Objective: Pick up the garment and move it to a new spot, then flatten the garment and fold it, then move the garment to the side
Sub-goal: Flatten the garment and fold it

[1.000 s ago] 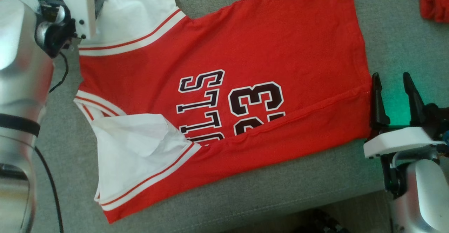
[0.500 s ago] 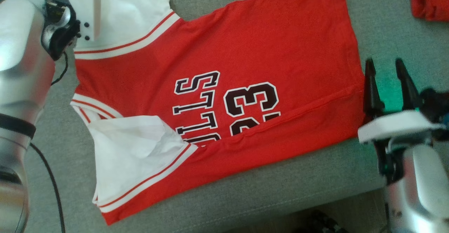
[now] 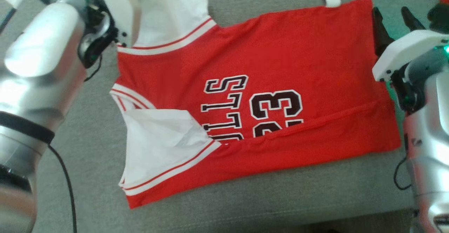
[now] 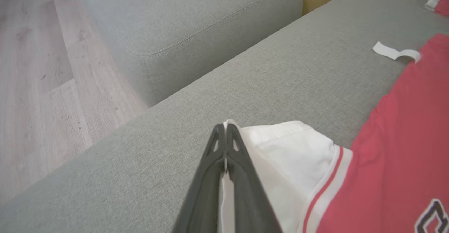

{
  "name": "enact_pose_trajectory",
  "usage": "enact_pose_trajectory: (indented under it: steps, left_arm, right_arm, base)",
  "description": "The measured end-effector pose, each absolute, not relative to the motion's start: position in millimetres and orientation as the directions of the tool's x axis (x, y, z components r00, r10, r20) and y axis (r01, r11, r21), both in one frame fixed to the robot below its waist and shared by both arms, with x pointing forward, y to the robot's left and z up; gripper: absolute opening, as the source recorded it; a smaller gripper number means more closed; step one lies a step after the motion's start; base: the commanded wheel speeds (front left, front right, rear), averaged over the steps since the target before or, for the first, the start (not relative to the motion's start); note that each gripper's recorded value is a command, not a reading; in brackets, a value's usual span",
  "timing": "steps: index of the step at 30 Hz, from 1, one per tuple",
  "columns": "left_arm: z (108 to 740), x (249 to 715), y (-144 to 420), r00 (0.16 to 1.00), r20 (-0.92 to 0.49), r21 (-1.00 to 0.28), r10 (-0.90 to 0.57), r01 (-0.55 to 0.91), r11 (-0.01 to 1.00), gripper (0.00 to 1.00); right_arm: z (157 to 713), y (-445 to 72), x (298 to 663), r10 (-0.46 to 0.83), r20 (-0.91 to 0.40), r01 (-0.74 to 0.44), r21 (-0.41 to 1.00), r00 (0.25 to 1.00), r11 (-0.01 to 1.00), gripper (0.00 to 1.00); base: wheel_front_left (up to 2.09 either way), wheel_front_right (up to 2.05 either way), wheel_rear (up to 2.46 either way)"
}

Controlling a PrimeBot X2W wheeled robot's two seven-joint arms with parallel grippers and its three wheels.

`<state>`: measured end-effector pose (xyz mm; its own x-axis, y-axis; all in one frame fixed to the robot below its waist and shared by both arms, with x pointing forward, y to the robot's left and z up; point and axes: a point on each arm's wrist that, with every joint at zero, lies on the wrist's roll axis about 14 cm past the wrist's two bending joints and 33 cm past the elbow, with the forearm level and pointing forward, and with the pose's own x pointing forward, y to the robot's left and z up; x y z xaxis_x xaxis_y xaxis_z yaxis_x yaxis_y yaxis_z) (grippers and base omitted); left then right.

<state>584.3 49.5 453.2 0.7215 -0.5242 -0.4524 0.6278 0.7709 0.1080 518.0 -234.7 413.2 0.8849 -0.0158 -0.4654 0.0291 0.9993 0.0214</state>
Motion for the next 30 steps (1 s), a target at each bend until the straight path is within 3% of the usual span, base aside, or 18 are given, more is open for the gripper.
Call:
enact_pose_trajectory:
  steps: [13,26,27,30]
  left_arm:
    - [477,569,51,0.718,-0.402,0.119,-0.568,0.657,0.745,0.00]
    - [473,570,58,0.715,-0.410,0.124,-0.566,0.658,0.742,0.00]
    - [471,570,59,0.715,-0.411,0.124,-0.565,0.658,0.743,0.00]
    - [466,568,60,0.710,-0.422,0.122,-0.564,0.661,0.741,0.00]
  right_arm:
    - [389,-213,536,0.054,-0.581,-0.020,0.065,0.812,0.998,1.00]
    - [380,-204,552,0.072,-0.597,-0.043,0.063,0.799,0.997,1.00]
    - [379,-204,553,0.072,-0.600,-0.044,0.061,0.797,0.997,0.99]
    - [379,-205,554,0.068,-0.598,-0.043,0.056,0.798,0.997,0.73]
  base:
    - [0.00,0.00,0.00]
    - [0.00,0.00,0.00]
    - [0.00,0.00,0.00]
    - [0.00,0.00,0.00]
